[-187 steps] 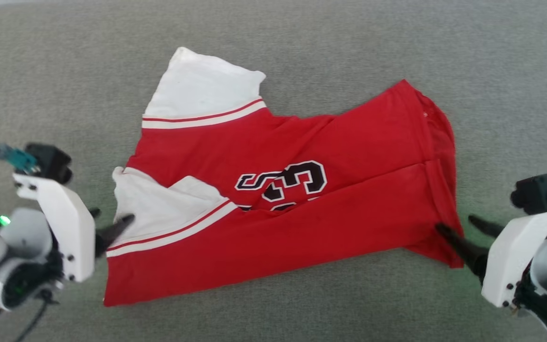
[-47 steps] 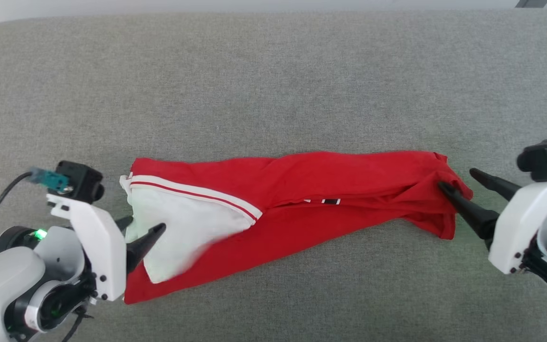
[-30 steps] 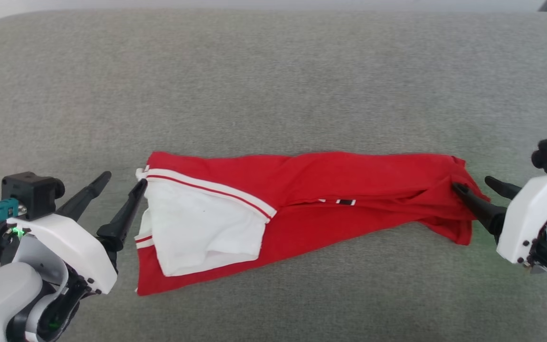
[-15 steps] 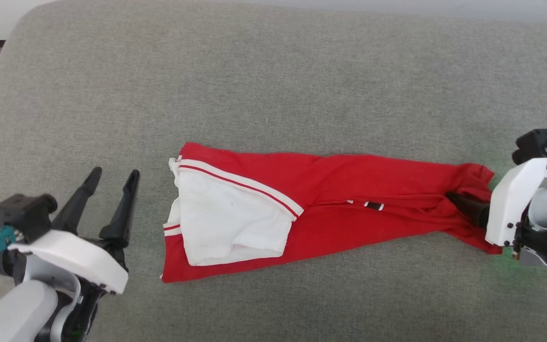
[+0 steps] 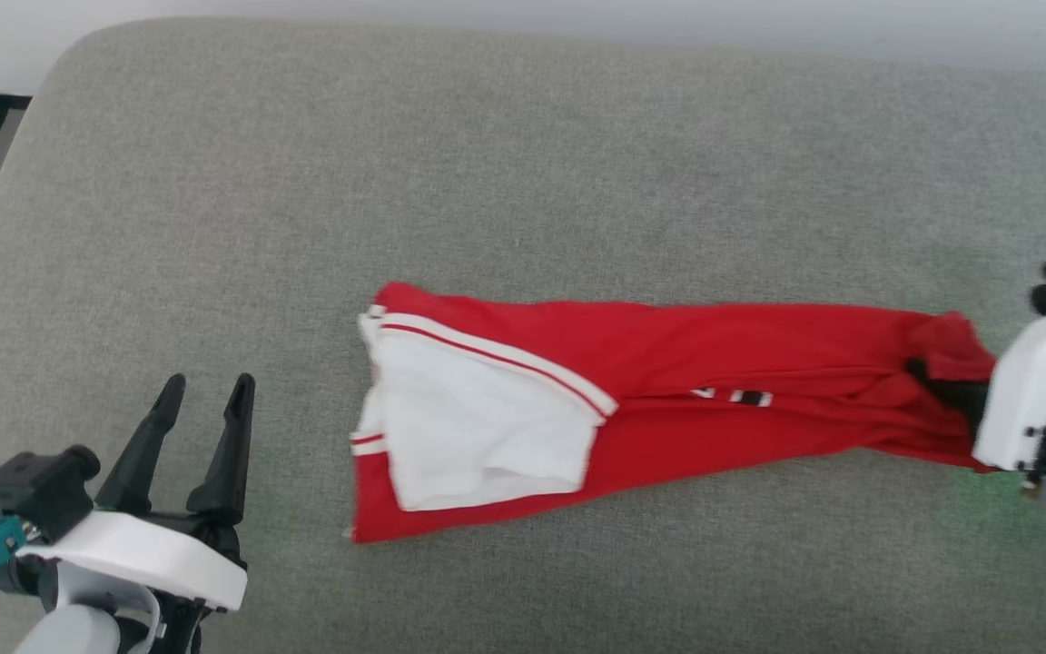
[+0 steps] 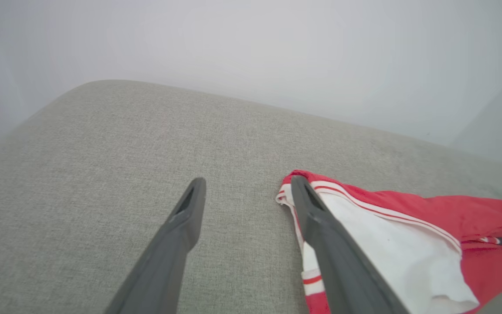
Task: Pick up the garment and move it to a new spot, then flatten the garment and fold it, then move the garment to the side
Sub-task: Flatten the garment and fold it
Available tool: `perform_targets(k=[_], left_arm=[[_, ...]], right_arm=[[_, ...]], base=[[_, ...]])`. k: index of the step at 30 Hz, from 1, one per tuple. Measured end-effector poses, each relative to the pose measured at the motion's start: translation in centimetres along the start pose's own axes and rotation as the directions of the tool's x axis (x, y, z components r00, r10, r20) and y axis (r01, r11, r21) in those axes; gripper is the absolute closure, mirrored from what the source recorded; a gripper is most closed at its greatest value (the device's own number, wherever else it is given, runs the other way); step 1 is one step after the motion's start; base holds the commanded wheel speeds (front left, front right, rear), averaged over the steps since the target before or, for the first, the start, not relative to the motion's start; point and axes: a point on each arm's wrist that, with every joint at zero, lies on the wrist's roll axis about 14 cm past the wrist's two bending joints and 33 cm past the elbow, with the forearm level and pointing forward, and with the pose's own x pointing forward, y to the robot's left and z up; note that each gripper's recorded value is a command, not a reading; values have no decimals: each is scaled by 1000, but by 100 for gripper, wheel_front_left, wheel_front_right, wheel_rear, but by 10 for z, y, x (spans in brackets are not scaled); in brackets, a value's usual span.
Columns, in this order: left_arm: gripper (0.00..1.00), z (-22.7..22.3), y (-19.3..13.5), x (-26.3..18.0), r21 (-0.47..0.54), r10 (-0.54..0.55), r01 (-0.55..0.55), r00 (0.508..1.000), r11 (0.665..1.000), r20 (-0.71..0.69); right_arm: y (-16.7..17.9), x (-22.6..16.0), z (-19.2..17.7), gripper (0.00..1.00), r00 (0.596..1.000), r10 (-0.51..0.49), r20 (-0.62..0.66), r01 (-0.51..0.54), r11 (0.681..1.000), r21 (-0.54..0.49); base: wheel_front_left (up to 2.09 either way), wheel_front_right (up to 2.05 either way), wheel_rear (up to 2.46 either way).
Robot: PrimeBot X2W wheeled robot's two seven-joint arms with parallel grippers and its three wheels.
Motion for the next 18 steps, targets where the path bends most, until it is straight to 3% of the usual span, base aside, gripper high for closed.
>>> perform_targets(k=[7,13,16,18], left_arm=[[0,-5,-7,-6,-30,-8,9,1000,1000,29],[0,-8,-15,-8,-56,-30,32,998,998,51],[0,-9,-18,-8,-55,-38,41,998,998,58],[0,-11,-19,-11,-59,-38,41,998,997,56]], right_arm=[[-49,-38,15,100,988,-128,88,124,991,46],[-107,-83,23,100,939,-316,133,309,948,72],[-117,-94,24,100,924,-355,141,347,935,73],[-109,-94,25,100,930,-335,150,329,942,63]], base=[[0,0,0],[0,0,0],[0,0,0],[0,0,0]])
